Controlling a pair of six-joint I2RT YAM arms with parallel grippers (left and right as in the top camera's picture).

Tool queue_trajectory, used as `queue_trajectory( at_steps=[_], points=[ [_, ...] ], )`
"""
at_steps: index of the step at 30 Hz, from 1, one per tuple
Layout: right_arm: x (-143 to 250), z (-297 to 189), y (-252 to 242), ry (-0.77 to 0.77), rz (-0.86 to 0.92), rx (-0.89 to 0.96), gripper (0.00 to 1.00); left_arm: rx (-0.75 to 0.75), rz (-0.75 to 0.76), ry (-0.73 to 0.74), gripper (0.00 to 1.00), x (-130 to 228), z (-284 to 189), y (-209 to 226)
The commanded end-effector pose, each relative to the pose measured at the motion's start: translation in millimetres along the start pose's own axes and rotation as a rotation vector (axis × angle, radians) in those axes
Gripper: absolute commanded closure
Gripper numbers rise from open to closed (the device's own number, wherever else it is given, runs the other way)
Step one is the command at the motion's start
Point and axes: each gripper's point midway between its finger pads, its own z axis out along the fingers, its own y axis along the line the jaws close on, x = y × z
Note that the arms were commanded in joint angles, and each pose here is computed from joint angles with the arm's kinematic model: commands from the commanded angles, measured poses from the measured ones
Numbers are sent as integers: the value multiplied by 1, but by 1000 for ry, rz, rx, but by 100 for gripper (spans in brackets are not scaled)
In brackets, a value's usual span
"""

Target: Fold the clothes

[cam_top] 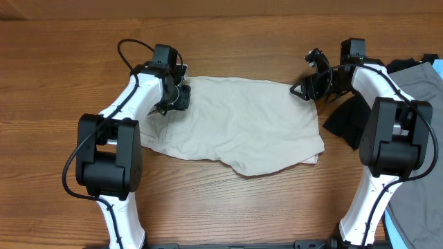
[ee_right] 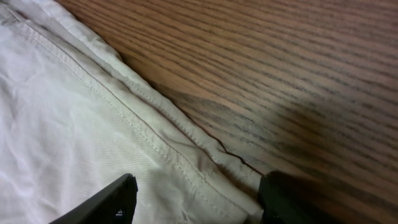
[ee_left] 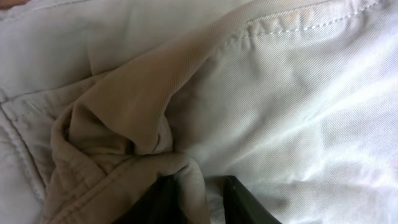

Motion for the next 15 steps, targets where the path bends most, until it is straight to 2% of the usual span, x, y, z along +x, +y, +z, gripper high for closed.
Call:
queue_trajectory(
  at_steps=[1, 4, 11, 15],
  points=[
    [2, 3, 10, -3, 8, -53, 37, -144, -24, 140, 69, 38, 35, 43],
    [-2, 1, 21, -17, 18, -111, 41, -144, -24, 140, 69, 38, 35, 43],
    [-3, -4, 24, -14, 18, -109, 41, -144, -24, 140, 68, 38, 35, 43],
    [15, -3, 1, 81, 23, 35, 41, -144, -24, 140, 67, 38, 35, 43]
  ],
)
